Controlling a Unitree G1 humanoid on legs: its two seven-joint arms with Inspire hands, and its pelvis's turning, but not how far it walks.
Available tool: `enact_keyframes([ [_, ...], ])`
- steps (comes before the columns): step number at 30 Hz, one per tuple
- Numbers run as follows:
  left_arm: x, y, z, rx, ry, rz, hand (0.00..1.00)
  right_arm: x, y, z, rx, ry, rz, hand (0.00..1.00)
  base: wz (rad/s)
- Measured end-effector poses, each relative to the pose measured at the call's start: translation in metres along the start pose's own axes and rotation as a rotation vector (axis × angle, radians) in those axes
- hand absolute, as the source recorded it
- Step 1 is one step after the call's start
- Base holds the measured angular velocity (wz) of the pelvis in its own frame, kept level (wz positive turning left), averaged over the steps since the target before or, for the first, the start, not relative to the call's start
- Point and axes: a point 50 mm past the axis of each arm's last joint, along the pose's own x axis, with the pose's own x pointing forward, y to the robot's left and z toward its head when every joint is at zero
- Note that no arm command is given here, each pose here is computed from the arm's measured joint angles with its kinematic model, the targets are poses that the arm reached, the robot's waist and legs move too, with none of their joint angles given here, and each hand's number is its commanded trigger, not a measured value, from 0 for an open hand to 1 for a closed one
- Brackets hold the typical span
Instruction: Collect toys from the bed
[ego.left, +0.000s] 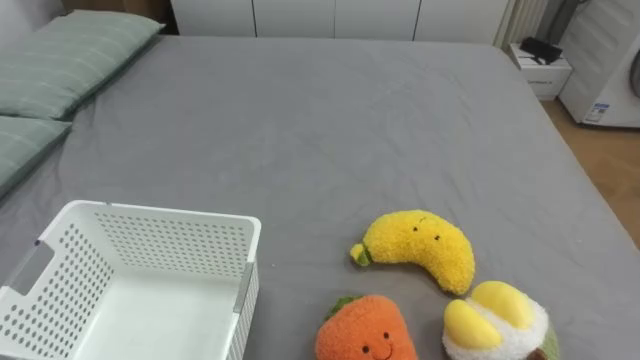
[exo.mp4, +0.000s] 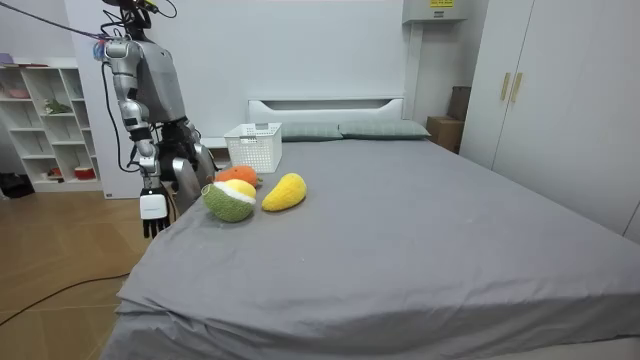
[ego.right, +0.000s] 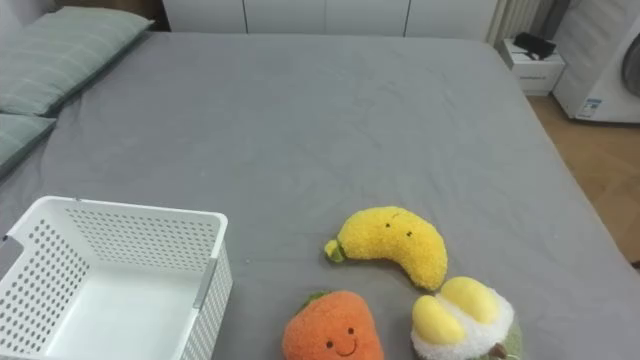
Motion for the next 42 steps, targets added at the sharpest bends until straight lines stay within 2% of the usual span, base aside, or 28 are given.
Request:
enact_keyframes([
  [13,0.0,0.001,-0.001,-0.025,0.005,-0.001,0.0,0.0,0.0,0.0,0.005,0.003,0.002,0.0,0.0],
  [19,0.0,0.0,-0.002,-0.022,0.015,-0.003,0.0,0.0,0.002,-0.003,0.102,0.012,0.004,0.0,0.0],
  [27,0.002,0.006,-0.005,-0.06,0.034,0.011,0.0,0.001,-0.002,-0.01,0.426,0.051,-0.033,0.0,0.0],
  [30,0.003,0.014,-0.007,-0.088,0.037,0.033,0.0,0.001,-0.006,-0.019,0.551,0.076,-0.073,0.0,-0.03],
  [34,0.005,0.026,-0.015,-0.105,0.058,0.084,0.0,0.0,-0.026,-0.018,0.751,0.063,-0.135,0.0,-0.1],
  [38,0.006,0.035,-0.015,-0.088,0.042,0.125,0.0,-0.005,-0.06,-0.001,0.796,-0.049,-0.252,0.0,-0.09],
  [42,0.006,0.039,-0.01,-0.093,0.0,0.142,0.0,-0.012,-0.079,0.018,0.841,-0.152,-0.306,0.0,-0.1],
])
